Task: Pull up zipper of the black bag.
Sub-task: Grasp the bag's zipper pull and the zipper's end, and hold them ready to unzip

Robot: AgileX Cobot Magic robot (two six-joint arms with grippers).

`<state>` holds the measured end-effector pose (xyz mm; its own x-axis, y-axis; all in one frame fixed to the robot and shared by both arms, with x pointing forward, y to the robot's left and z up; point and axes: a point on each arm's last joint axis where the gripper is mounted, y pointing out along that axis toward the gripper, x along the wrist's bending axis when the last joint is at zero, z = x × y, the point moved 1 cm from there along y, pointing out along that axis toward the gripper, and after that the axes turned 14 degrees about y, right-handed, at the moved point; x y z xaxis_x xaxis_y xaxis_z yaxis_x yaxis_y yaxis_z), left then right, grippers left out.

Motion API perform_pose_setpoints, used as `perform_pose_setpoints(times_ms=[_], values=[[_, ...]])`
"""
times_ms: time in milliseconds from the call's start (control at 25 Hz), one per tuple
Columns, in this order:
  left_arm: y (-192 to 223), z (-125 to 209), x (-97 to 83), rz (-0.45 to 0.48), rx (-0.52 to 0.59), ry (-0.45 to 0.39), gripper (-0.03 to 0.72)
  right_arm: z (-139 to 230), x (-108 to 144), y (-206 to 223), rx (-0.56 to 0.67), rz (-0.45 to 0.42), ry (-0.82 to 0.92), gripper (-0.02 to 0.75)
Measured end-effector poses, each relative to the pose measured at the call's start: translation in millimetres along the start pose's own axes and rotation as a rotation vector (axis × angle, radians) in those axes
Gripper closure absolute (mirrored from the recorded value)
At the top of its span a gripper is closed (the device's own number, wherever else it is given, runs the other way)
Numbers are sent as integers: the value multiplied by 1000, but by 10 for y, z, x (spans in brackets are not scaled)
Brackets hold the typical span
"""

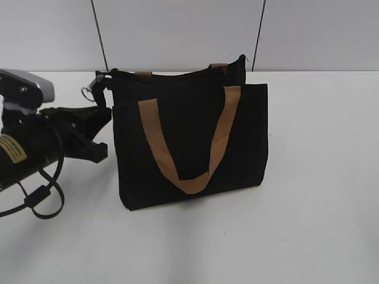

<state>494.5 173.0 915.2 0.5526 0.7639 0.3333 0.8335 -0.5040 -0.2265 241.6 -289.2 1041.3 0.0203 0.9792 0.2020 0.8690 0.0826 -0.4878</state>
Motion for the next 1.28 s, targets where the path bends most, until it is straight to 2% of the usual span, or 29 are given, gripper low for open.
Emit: perform_pose_setpoints(times_ms=[200,360,920,1280], values=[[-230,-426,152,-42,-73,25,669,0,0,0,0,0,0,303],[-360,-583,198,-48,-86,43,670,0,0,0,0,0,0,303],[-479,-774,239,-56,-146,77,670,1,1,0,1,-1,0,303],[-477,-771,240,-53,-135,69,670,1,13,0,1,-13,7,303]])
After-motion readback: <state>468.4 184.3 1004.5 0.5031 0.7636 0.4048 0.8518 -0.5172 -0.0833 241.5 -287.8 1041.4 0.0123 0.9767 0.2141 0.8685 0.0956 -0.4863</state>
